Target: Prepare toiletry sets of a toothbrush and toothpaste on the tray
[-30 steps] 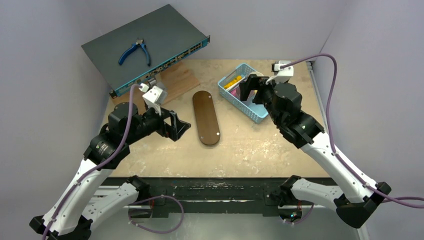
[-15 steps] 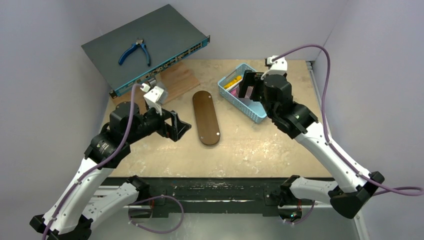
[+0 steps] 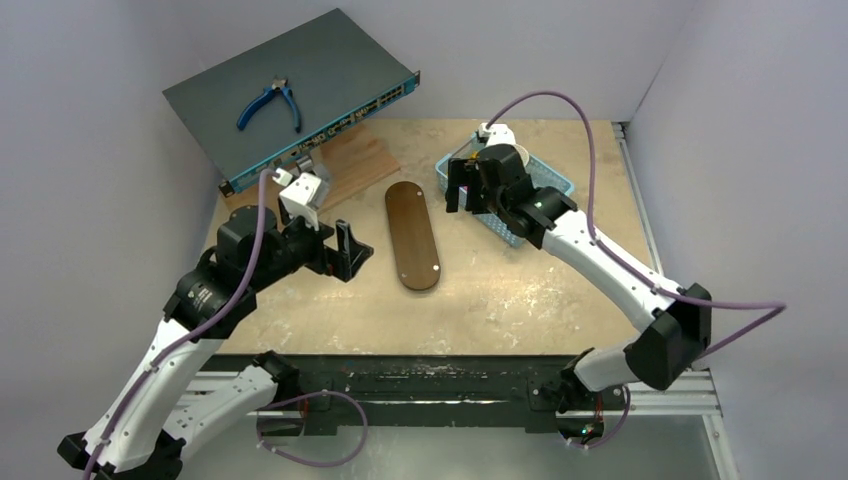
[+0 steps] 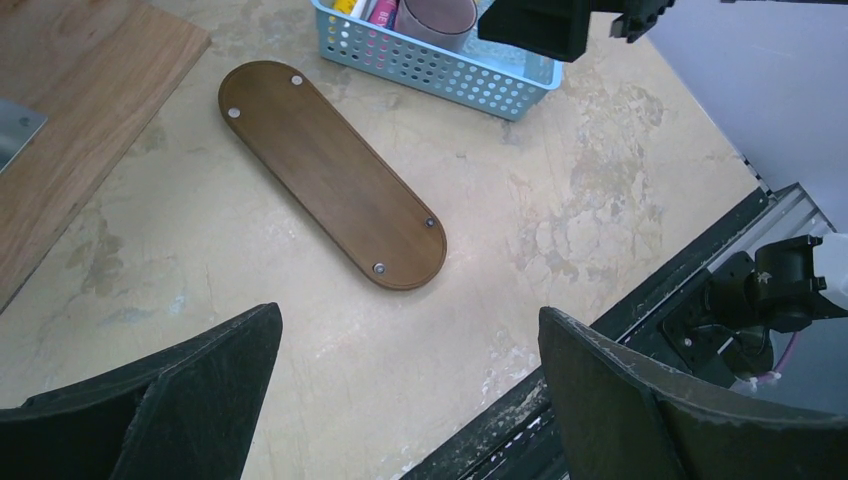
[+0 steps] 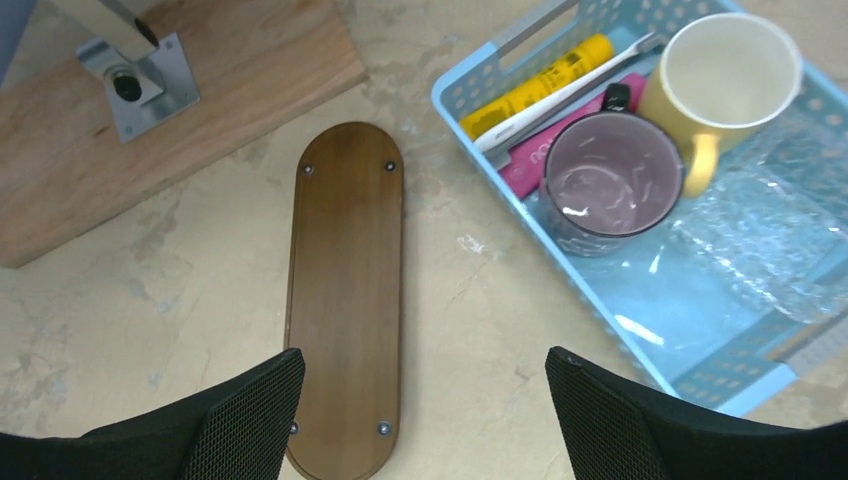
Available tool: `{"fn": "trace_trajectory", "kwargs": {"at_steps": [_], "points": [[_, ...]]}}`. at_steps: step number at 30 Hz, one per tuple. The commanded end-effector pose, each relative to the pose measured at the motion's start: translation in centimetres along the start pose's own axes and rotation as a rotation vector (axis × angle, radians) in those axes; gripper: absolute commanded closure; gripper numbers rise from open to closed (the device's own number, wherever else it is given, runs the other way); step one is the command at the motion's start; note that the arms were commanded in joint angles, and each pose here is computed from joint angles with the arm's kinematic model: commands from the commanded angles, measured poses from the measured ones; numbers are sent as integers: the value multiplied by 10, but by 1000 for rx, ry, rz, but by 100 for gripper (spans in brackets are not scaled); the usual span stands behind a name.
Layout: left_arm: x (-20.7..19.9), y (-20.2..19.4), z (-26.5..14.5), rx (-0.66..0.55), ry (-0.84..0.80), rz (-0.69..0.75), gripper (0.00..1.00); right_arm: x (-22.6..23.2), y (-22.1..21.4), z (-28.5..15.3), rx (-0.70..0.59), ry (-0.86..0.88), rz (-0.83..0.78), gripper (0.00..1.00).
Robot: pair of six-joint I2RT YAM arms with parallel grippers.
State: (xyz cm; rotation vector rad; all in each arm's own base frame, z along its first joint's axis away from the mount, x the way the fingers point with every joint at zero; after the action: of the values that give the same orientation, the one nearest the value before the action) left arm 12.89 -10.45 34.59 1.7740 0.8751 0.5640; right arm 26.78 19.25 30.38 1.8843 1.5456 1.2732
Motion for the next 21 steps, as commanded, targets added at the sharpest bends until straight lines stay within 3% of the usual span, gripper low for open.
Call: {"fn": "trace_trajectory", "kwargs": {"at_steps": [1, 11, 21], "points": [[-1, 0, -7, -6, -1, -8, 0, 20, 1, 18, 45, 92, 43, 9], [-1, -10, -12, -17, -1, 17, 0, 43, -16, 84, 145, 111, 43, 10], [-1, -12, -13, -25, -4, 16, 1, 60, -19, 144, 126, 52, 106, 7]]}}
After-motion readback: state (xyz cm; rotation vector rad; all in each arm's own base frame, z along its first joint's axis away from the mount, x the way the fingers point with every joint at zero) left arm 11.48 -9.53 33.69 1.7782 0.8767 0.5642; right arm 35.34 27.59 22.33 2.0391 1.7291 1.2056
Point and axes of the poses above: each gripper's point midway between its finger pads, its own z axis out along the fingers, its own x axis along the line the jaws close on, y = z × x, the point moved 10 cm from there along -z, back along the fingers, and after that the axes turned 15 degrees about z, right-handed, at the moved point
